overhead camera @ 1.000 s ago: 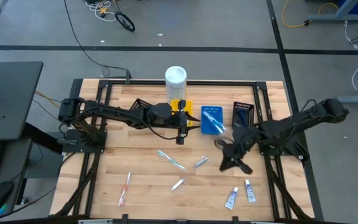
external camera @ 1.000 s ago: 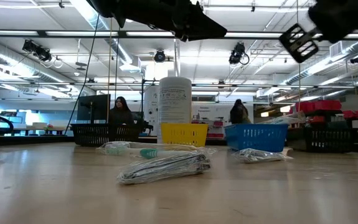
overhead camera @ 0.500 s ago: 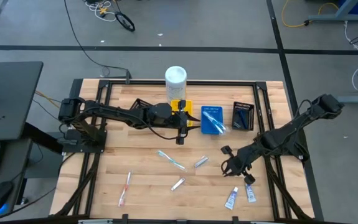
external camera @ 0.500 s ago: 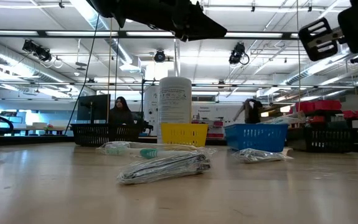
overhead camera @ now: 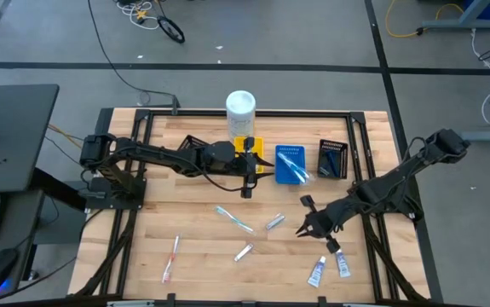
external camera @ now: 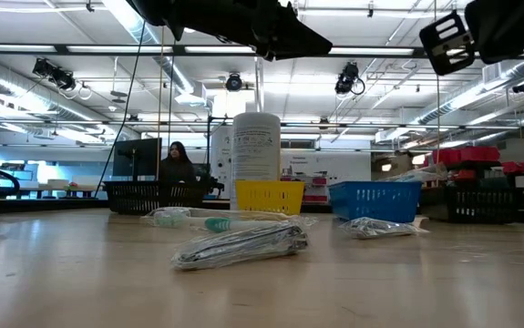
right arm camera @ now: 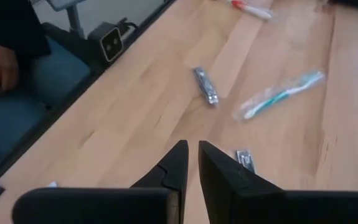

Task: Pick & Place Travel size toiletries
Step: Put the white toothpaste into the left black bin

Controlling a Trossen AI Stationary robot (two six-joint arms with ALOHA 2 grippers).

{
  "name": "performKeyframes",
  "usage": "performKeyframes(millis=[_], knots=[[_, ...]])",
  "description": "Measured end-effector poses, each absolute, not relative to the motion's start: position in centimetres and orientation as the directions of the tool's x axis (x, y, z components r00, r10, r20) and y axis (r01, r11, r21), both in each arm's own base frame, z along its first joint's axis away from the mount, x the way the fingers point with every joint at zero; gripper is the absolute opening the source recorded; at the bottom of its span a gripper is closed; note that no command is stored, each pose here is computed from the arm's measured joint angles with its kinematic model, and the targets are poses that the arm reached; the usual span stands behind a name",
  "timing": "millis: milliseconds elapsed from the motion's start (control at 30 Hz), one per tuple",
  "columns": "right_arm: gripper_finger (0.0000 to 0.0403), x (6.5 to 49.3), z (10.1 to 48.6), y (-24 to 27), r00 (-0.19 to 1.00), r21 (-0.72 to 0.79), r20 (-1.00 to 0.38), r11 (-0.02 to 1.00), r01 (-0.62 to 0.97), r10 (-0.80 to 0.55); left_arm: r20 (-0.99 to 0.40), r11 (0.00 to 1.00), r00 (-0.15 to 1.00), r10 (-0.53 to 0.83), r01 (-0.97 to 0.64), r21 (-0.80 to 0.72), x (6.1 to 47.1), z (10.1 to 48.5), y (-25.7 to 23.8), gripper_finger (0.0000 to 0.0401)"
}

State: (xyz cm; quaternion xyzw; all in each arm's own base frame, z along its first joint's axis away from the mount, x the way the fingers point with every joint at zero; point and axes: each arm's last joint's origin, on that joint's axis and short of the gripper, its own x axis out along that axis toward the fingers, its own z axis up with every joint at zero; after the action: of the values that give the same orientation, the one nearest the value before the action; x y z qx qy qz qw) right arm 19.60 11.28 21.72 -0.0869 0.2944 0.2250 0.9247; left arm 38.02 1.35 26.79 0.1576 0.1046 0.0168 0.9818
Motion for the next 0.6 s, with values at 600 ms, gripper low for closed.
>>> performKeyframes(millis=[600], knots=[[0.0099,19.0,17.3,15.2,0.468,0.161,-0.741,0.804,-0.572,0.481,-0.200,0.950,0.978,0.066,0.000,0.313,38.0,26.8,1.4,0.0113]])
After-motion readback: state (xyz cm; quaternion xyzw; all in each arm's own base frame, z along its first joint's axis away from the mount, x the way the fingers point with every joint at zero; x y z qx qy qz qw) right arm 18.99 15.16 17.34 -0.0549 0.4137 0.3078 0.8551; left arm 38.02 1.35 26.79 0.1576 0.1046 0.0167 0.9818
